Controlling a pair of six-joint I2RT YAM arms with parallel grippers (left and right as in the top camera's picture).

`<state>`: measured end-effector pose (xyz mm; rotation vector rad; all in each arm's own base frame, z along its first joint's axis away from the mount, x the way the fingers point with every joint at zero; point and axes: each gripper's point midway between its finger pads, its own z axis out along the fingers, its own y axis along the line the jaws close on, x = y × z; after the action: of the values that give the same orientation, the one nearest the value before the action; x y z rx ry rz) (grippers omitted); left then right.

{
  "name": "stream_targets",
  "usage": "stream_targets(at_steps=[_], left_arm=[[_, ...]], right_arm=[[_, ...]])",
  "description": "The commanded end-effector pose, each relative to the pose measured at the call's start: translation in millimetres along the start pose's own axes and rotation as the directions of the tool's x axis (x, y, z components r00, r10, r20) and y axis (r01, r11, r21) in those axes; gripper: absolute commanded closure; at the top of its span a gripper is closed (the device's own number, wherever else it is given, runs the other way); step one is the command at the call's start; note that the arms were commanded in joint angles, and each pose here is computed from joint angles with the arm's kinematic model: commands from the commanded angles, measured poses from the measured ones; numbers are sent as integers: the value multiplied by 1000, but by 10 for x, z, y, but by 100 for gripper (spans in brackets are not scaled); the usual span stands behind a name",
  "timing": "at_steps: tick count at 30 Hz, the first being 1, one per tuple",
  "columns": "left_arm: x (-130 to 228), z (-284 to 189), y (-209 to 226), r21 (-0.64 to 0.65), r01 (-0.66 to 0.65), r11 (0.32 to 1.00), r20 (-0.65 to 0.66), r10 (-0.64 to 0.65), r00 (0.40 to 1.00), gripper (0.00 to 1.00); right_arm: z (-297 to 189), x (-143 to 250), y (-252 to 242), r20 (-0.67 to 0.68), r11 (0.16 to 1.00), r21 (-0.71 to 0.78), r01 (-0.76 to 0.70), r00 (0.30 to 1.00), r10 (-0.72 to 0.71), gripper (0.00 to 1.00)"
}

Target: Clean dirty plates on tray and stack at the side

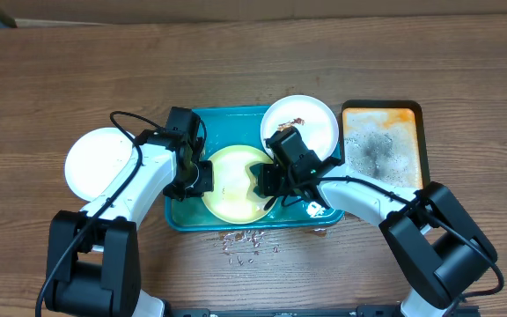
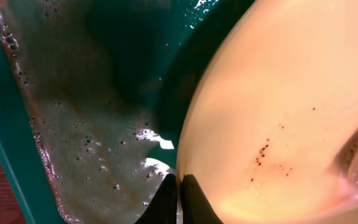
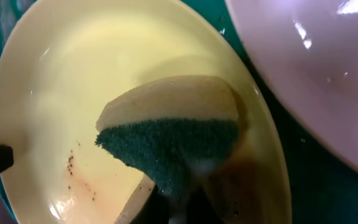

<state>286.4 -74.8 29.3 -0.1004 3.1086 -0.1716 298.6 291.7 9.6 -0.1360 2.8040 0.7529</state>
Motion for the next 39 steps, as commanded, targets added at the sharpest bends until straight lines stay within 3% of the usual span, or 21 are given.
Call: stream_targets(at_steps=[1, 11, 19, 27, 33, 39], left_arm=[[17, -2, -26, 3, -2, 1000, -1, 2, 1000, 96], [12, -2, -26, 4, -1, 1000, 1, 1, 1000, 96], [10, -2, -26, 4, -2, 1000, 1, 2, 1000, 96], [-4, -2, -30, 5, -2, 1000, 7, 2, 1000, 96], [-6, -2, -31, 6, -2, 1000, 8, 2, 1000, 96], [-2, -2, -29, 5, -2, 1000, 6, 2, 1000, 96]], right_arm=[[-14, 39, 0, -31, 999, 6, 51, 998, -51, 96], [-677, -540, 330, 143, 979, 78, 189, 970, -198, 96], [-965, -676, 388, 212, 981, 64, 185, 958, -194, 96], [-836, -481, 288, 142, 980, 87, 181, 971, -192, 96], [-506, -241, 202, 56, 974, 108, 199, 977, -206, 96], [-232, -238, 73, 40, 970, 145, 197, 978, -205, 96]])
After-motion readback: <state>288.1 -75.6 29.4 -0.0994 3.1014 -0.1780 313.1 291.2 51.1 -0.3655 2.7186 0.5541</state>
